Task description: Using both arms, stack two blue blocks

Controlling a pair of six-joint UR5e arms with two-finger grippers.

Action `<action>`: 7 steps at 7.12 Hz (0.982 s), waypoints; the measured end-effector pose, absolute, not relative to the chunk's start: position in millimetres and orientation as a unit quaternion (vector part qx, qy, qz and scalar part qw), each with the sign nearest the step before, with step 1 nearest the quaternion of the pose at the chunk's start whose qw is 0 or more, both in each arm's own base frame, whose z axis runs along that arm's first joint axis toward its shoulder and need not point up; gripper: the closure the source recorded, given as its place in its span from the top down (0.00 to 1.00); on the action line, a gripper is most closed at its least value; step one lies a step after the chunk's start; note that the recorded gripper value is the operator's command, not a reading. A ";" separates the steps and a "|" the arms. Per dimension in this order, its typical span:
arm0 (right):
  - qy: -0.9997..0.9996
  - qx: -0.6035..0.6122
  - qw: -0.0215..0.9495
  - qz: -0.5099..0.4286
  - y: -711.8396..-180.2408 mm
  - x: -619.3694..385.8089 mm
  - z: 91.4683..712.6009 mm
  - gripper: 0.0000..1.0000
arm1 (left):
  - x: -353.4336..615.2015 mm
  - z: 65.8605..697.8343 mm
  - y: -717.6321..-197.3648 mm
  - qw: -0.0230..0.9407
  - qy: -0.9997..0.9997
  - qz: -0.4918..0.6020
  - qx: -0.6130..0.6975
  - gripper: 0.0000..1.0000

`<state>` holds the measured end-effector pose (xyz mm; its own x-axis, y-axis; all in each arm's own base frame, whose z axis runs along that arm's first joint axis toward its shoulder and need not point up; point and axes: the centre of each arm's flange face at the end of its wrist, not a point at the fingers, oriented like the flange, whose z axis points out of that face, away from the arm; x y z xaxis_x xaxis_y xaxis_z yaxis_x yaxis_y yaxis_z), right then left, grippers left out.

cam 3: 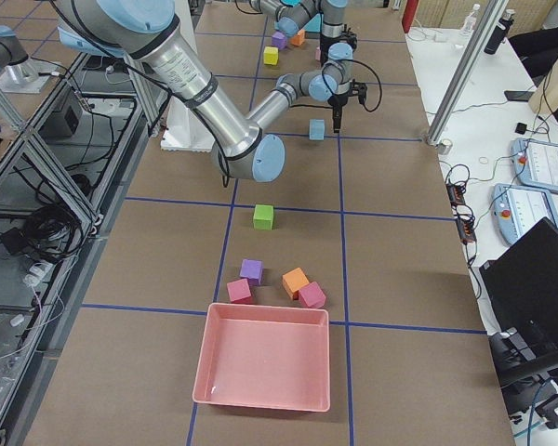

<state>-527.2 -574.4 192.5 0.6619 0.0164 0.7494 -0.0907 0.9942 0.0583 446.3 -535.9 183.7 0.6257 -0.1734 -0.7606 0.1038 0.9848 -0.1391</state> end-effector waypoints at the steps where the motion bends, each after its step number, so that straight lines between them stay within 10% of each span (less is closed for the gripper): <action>1: -0.407 0.051 0.912 0.021 -580.4 -512.7 206.3 1.00 | 470.9 171.2 -530.5 0.904 0.421 -0.073 -0.034 0.70; 7: -0.401 0.068 0.913 0.009 -591.9 -486.0 251.0 1.00 | 543.5 140.5 -524.9 0.903 0.425 -0.060 -0.003 0.70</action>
